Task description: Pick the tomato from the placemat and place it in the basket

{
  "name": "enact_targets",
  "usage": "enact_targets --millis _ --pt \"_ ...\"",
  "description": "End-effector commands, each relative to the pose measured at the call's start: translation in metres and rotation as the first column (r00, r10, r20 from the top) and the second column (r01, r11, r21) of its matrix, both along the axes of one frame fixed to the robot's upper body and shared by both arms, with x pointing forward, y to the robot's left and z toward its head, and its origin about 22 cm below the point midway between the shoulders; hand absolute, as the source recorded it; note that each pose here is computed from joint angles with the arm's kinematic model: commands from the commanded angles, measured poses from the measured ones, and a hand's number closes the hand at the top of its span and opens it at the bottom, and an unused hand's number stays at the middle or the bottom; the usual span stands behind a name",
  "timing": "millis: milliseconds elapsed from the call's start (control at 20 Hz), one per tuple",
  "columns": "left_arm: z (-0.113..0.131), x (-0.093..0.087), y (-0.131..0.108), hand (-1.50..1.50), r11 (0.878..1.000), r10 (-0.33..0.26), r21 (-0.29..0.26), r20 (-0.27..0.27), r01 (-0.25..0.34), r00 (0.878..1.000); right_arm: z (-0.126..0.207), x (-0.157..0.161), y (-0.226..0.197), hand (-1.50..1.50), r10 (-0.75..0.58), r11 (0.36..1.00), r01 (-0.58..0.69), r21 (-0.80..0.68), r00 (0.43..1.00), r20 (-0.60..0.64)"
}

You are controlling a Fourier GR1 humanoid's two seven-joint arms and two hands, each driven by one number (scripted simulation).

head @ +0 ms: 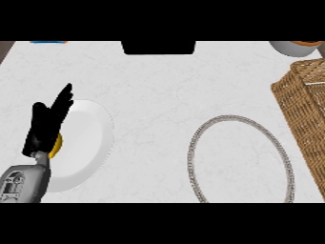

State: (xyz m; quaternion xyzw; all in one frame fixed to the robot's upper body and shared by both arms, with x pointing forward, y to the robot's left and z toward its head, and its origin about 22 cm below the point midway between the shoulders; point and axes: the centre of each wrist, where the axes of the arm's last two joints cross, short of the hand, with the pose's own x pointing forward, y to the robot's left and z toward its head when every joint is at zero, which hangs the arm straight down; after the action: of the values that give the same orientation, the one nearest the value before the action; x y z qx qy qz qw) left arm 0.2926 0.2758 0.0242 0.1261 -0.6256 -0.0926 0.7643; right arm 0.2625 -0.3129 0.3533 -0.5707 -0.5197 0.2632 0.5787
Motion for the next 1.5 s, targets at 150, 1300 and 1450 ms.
enact_targets --millis 150,1300,1450 --pt "-0.001 0.002 0.009 0.0 1.0 0.009 0.004 0.001 -0.009 1.0 -0.013 -0.015 -0.08 1.5 -0.002 1.0 0.002 -0.023 0.999 -0.039" --pt "0.01 0.004 0.01 0.0 1.0 -0.02 0.004 -0.001 0.02 1.0 -0.133 0.031 -0.16 -1.5 0.064 0.941 -0.035 0.335 0.995 -0.076" --pt "-0.003 -0.005 0.015 0.0 1.0 -0.008 0.001 0.006 0.008 1.0 -0.159 0.009 -0.172 -1.5 0.062 0.943 -0.056 0.328 0.998 -0.009"
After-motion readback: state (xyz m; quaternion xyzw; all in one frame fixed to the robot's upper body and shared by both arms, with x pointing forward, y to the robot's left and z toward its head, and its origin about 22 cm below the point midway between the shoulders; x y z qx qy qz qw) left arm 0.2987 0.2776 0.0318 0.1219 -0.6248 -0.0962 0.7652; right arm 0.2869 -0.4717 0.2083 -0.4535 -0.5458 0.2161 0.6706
